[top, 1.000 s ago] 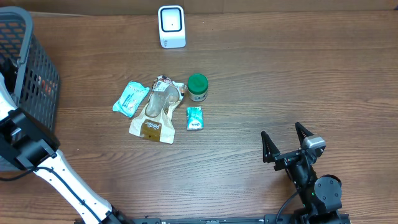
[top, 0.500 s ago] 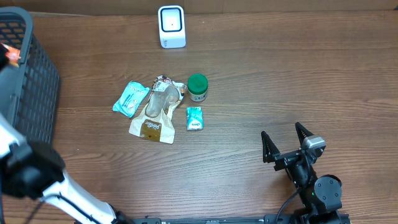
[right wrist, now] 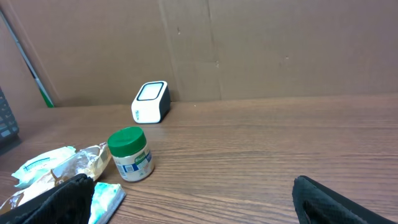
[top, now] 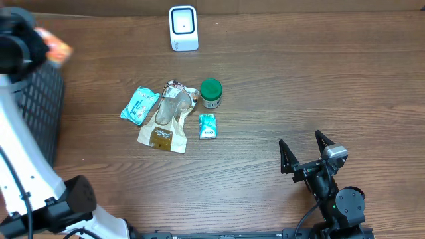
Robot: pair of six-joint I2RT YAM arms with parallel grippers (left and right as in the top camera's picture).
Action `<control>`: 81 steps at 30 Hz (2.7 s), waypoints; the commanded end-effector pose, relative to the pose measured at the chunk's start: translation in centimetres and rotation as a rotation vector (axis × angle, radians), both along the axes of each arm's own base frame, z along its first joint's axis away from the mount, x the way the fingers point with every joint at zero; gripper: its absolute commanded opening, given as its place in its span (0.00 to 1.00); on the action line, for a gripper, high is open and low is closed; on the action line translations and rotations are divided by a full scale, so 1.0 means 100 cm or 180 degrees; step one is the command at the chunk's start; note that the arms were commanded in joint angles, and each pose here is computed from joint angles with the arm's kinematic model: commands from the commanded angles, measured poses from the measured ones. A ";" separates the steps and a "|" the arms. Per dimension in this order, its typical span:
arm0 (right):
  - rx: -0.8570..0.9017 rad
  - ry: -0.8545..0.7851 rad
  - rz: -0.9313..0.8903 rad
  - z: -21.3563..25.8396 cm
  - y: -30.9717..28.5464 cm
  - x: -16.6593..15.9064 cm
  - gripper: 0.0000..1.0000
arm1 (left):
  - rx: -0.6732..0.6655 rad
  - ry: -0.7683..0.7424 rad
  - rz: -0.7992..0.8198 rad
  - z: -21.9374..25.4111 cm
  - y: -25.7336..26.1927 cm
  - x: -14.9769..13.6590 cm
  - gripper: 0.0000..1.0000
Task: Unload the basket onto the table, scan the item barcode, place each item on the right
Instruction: 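Carry the Kleenex pack with the left gripper and drop it beside the tissue pack, then retract the left arm back beside the basket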
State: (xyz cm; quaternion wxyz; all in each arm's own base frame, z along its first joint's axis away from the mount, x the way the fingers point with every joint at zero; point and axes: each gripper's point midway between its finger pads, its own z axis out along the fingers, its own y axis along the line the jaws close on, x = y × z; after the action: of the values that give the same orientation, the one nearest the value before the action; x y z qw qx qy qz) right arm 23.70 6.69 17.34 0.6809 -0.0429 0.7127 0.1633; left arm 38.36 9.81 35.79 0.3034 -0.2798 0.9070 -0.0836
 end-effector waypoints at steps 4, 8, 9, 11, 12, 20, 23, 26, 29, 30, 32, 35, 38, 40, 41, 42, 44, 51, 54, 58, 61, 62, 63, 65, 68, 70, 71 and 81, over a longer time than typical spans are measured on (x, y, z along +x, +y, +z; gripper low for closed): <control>-0.0003 0.0000 -0.0017 -0.003 -0.001 0.001 1.00 | 0.0209 0.0680 -0.1309 -0.066 -0.103 0.003 0.04; -0.0003 0.0000 -0.0018 -0.003 -0.001 0.001 1.00 | 0.0219 0.1127 -0.1886 -0.131 -0.165 -0.007 0.05; -0.0001 0.0001 -0.0018 -0.003 -0.001 0.001 1.00 | 0.0216 0.1193 -0.1994 -0.145 -0.178 -0.010 0.04; -0.0001 0.0001 -0.0018 -0.003 -0.001 0.001 1.00 | 0.0142 0.1247 -0.2225 -0.168 -0.206 -0.016 0.05; -0.0003 0.0000 -0.0018 -0.003 -0.001 0.001 1.00 | 0.0099 0.1275 -0.2446 -0.187 -0.233 -0.023 0.04; -0.0001 0.0001 -0.0017 -0.003 -0.001 0.001 1.00 | 0.0043 0.1004 -0.2681 -0.208 -0.313 -0.030 0.04; -0.0003 0.0000 -0.0018 -0.003 -0.001 0.001 1.00 | 0.0013 0.0874 -0.2642 -0.210 -0.337 -0.031 0.04; -0.0003 0.0000 -0.0017 -0.003 -0.001 0.001 1.00 | -0.0004 0.0800 -0.2522 -0.218 -0.350 -0.031 0.04; -0.0001 0.0001 -0.0017 -0.003 -0.001 0.001 1.00 | -0.0045 0.0743 -0.2442 -0.231 -0.358 -0.030 0.04; -0.0001 0.0001 -0.0018 -0.003 -0.001 0.001 1.00 | -0.0072 0.0728 -0.2411 -0.236 -0.359 -0.029 0.04; -0.0001 0.0001 -0.0017 -0.003 -0.001 0.001 1.00 | -0.0115 0.0706 -0.2367 -0.247 -0.360 -0.029 0.04; -0.0001 0.0001 -0.0017 -0.003 -0.001 0.001 1.00 | -0.0134 0.0670 -0.2337 -0.265 -0.359 -0.029 0.32; -0.0001 0.0001 -0.0018 -0.003 -0.001 0.001 1.00 | -0.0123 0.0624 -0.2355 -0.271 -0.359 -0.028 0.75; -0.0001 0.0001 -0.0018 -0.003 -0.001 0.001 1.00 | -0.0092 0.0563 -0.2428 -0.271 -0.361 -0.025 0.83; -0.0003 0.0000 -0.0018 -0.003 -0.001 0.001 1.00 | -0.0073 0.0521 -0.2467 -0.269 -0.361 -0.023 0.84; -0.0001 0.0001 -0.0018 -0.003 -0.001 0.001 1.00 | -0.0065 0.0495 -0.2488 -0.266 -0.361 -0.021 0.84; -0.0003 0.0000 -0.0018 -0.003 -0.001 0.001 1.00 | -0.0081 0.0474 -0.2465 -0.257 -0.358 -0.015 0.83; -0.0001 0.0001 -0.0018 -0.003 -0.001 0.001 1.00 | 0.0020 0.0404 -0.2309 -0.178 -0.311 0.011 0.81; -0.0003 0.0000 -0.0017 -0.003 -0.001 0.001 1.00 | 0.0266 0.0221 -0.2322 -0.125 -0.271 0.020 0.96; -0.0001 0.0001 -0.0018 -0.003 -0.001 0.001 1.00 | 0.0649 0.0118 -0.1885 -0.081 -0.205 0.028 1.00; -0.0003 0.0000 -0.0017 -0.003 -0.001 0.001 1.00 | 0.0927 0.0224 -0.1334 -0.062 -0.137 0.023 1.00; -0.0001 0.0001 -0.0018 -0.003 -0.001 0.001 1.00 | 0.0962 0.0270 -0.1216 -0.060 -0.122 0.021 1.00; -0.0001 0.0001 -0.0018 -0.003 -0.001 0.001 1.00 | 0.0981 0.0325 -0.1101 -0.061 -0.107 0.018 1.00; -0.0001 0.0001 -0.0018 -0.003 -0.001 0.001 1.00 | 0.0966 0.0410 -0.0938 -0.063 -0.083 0.014 1.00; -0.0001 0.0001 -0.0018 -0.003 -0.001 0.001 1.00 | 0.0938 0.0552 -0.0751 -0.068 -0.055 0.006 1.00; -0.0001 0.0001 -0.0017 -0.003 -0.001 0.001 1.00 | 0.1018 0.0655 -0.0802 -0.071 -0.037 -0.001 1.00; -0.0003 0.0000 -0.0018 -0.003 -0.001 0.001 1.00 | 0.1039 0.0659 -0.0827 -0.071 -0.032 -0.002 1.00; -0.0001 0.0001 -0.0018 -0.003 -0.001 0.001 1.00 | 0.0683 0.0455 -0.0885 -0.069 -0.010 -0.001 0.99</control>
State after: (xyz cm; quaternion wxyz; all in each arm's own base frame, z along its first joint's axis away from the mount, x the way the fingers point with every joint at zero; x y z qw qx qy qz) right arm 23.70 6.69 17.34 0.6808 -0.0427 0.7127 0.1637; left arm 38.07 8.93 28.47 0.2414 -0.1358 0.9606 0.0206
